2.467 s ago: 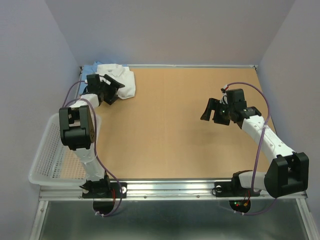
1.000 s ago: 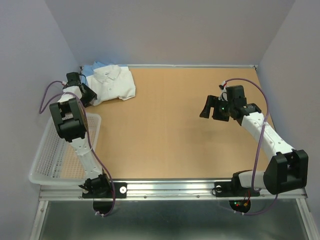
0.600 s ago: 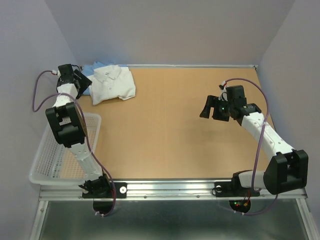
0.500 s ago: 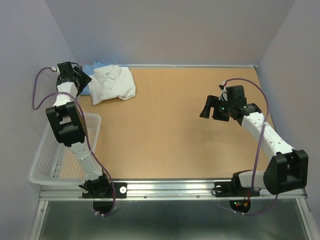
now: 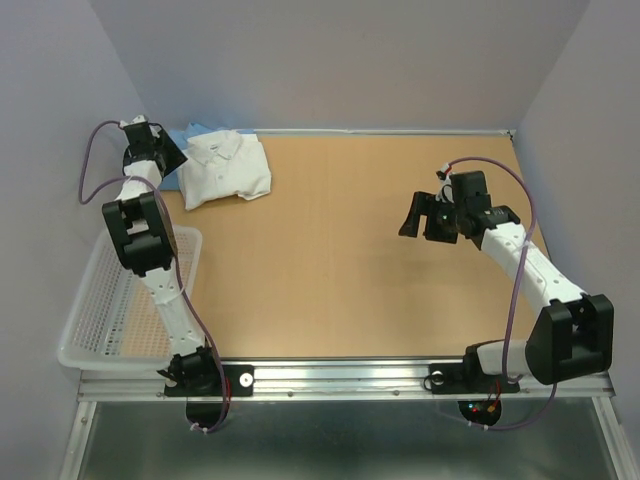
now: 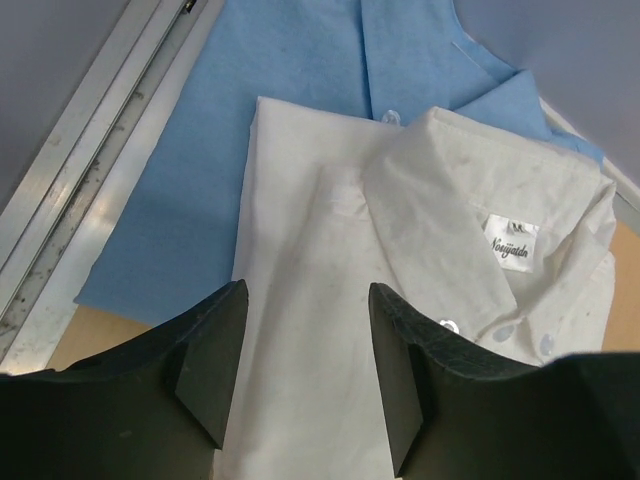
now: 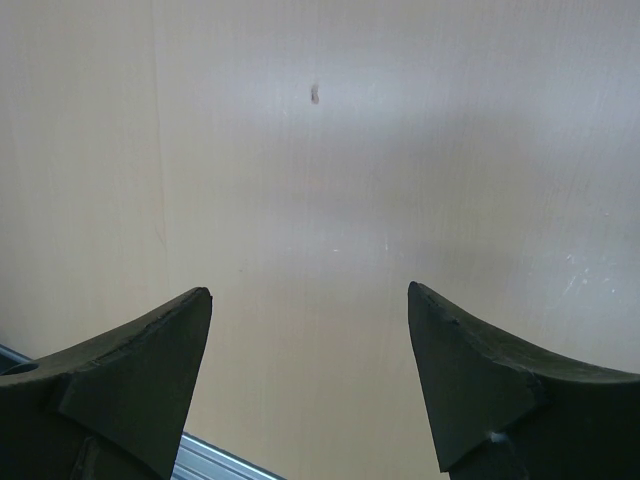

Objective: Fold and stack the long sleeve shirts
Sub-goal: Neatly place the folded shirt to the corner

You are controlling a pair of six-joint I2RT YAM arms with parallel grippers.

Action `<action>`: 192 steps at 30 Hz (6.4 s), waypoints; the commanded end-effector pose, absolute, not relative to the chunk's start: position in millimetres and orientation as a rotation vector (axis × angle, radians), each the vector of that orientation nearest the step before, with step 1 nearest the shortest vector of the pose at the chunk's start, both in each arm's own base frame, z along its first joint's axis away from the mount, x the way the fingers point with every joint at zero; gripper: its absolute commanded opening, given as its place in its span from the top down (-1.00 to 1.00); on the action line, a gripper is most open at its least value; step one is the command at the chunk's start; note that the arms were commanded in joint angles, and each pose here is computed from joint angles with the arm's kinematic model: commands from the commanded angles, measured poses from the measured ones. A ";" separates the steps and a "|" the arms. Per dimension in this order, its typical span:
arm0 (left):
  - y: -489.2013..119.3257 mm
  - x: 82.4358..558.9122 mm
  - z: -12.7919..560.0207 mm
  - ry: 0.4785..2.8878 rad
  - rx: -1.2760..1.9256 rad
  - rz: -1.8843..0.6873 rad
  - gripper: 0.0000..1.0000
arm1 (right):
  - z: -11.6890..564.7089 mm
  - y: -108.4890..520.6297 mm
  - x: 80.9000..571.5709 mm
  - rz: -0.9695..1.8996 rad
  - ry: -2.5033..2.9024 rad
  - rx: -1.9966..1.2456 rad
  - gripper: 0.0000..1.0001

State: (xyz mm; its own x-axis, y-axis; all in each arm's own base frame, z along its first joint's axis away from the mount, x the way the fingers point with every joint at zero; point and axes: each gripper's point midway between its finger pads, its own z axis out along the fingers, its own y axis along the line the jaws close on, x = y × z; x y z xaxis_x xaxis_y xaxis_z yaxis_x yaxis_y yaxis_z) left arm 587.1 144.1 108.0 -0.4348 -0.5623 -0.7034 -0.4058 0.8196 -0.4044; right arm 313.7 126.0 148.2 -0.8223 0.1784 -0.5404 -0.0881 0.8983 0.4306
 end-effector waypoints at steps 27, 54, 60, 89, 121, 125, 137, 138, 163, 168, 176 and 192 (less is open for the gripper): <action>151.0 623.8 118.4 1.993 -0.565 -0.223 1.00 | 167.6 130.4 332.9 0.613 2.416 0.066 -0.68; 179.9 592.0 108.4 1.955 -0.830 -0.129 -0.05 | 170.7 129.3 331.0 0.611 2.404 0.058 -0.68; 178.9 587.6 112.6 1.954 -0.803 -0.145 -0.45 | 169.3 129.0 330.1 0.609 2.407 0.055 -0.68; 160.0 589.4 55.6 2.131 -0.753 -0.248 0.57 | 172.0 131.0 329.6 0.623 2.402 0.051 -0.68; 189.6 629.3 185.9 1.987 -0.327 0.179 1.00 | 192.2 134.8 336.3 0.640 2.374 0.017 -0.67; 179.3 636.4 208.5 1.926 -0.278 0.134 1.00 | 192.1 134.4 335.6 0.640 2.378 0.028 -0.67; 191.5 653.4 234.6 1.827 -0.241 0.203 1.00 | 193.0 132.9 337.0 0.628 2.382 0.042 -0.67; 193.3 653.8 235.0 1.821 -0.250 0.204 1.00 | 192.9 133.1 336.6 0.630 2.383 0.042 -0.67; 263.1 646.0 137.3 1.854 -0.638 0.124 1.00 | 189.5 131.9 337.9 0.624 2.398 0.064 -0.67; 271.7 640.3 130.1 1.839 -0.725 0.096 1.00 | 190.6 132.0 337.6 0.623 2.394 0.066 -0.67; 276.1 638.0 133.1 1.822 -0.757 0.094 0.55 | 191.4 132.0 335.7 0.626 2.391 0.066 -0.67; 228.2 604.4 225.8 1.796 -0.639 0.003 -0.75 | 215.6 124.8 336.8 0.581 2.312 0.041 -0.70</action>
